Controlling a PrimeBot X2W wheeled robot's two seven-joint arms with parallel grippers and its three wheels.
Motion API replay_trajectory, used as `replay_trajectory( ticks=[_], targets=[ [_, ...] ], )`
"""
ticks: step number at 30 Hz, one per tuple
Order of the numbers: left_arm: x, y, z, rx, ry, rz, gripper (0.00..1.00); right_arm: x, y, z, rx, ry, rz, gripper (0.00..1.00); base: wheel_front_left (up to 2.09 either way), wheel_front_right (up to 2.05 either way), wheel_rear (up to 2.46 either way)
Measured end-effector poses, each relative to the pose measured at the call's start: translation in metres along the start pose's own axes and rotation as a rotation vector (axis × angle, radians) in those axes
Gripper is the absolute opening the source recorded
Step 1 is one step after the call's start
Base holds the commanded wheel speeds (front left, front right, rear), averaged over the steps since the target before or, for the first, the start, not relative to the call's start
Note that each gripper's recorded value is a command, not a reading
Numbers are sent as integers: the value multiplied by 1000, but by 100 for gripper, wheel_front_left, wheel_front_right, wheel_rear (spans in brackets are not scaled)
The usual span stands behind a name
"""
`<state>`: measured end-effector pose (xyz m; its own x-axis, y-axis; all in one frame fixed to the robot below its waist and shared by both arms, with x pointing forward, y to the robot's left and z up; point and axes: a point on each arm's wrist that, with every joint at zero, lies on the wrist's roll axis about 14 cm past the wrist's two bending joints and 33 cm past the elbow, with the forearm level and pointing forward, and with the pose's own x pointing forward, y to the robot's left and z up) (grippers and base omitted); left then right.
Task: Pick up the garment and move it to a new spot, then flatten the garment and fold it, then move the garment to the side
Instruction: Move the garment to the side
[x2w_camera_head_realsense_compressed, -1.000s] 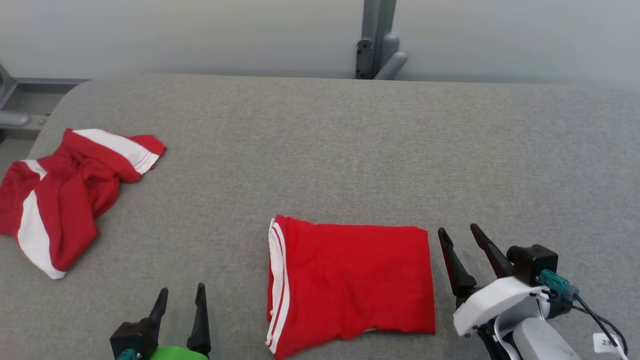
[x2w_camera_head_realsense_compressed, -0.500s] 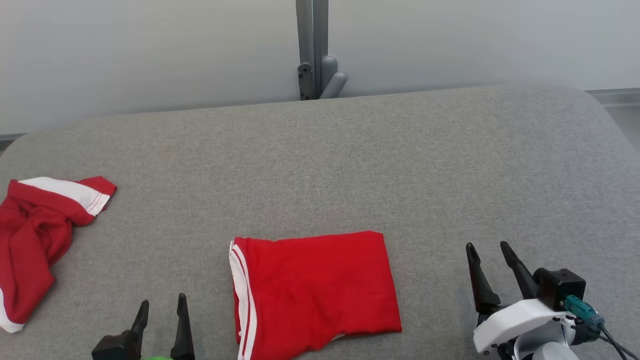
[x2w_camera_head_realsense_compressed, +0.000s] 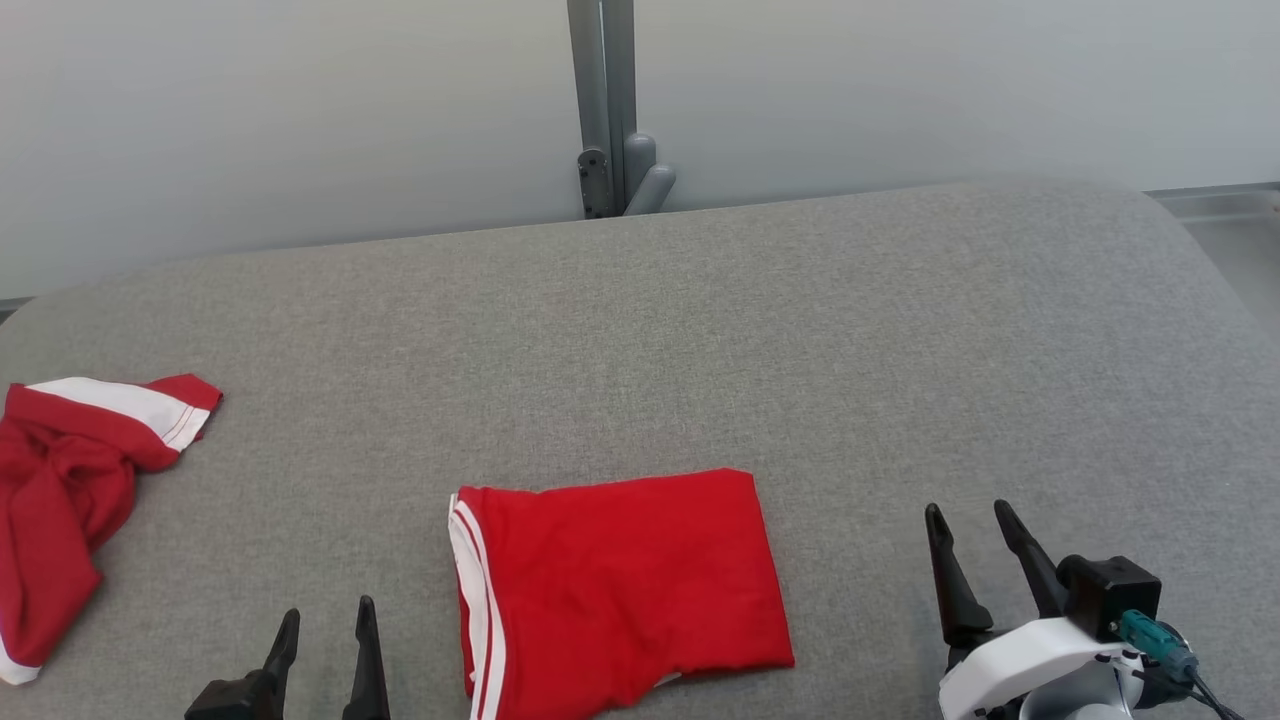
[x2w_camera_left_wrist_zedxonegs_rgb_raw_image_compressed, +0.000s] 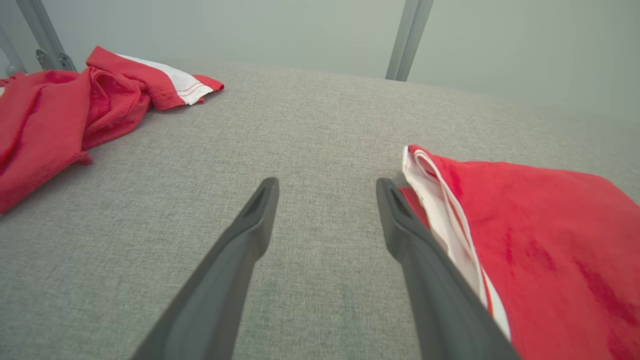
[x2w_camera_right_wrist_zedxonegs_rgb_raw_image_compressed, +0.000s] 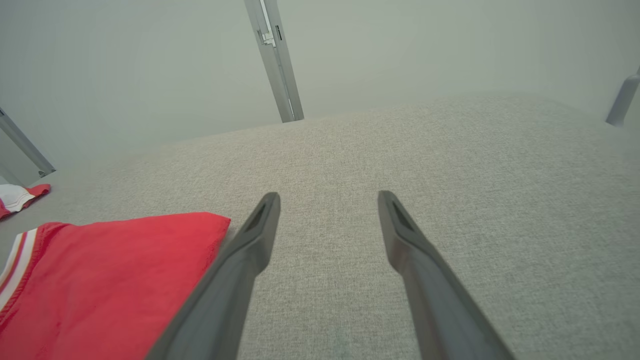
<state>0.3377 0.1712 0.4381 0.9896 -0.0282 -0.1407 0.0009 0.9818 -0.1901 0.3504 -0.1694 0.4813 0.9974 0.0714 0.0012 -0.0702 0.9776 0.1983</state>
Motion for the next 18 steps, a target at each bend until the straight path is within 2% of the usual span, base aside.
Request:
replay_trajectory(
  ticks=[4, 7, 10, 18],
  targets=[
    [-1, -2, -4, -4, 12, -5, 100, 3, 12, -10, 13, 32, 35, 100, 0, 0, 0],
    [-4, -4, -10, -7, 29, -10, 100, 7, 44, -34, 71, 109, 121, 100, 0, 0, 0],
    [-2, -2, -11, -12, 34, -3, 100, 21, 64, -40, 97, 135, 179, 100, 0, 0, 0],
    [-9, 23, -13, -13, 40, 78, 100, 46, 93, -79, 134, 277, 249, 100, 0, 0, 0]
  ],
)
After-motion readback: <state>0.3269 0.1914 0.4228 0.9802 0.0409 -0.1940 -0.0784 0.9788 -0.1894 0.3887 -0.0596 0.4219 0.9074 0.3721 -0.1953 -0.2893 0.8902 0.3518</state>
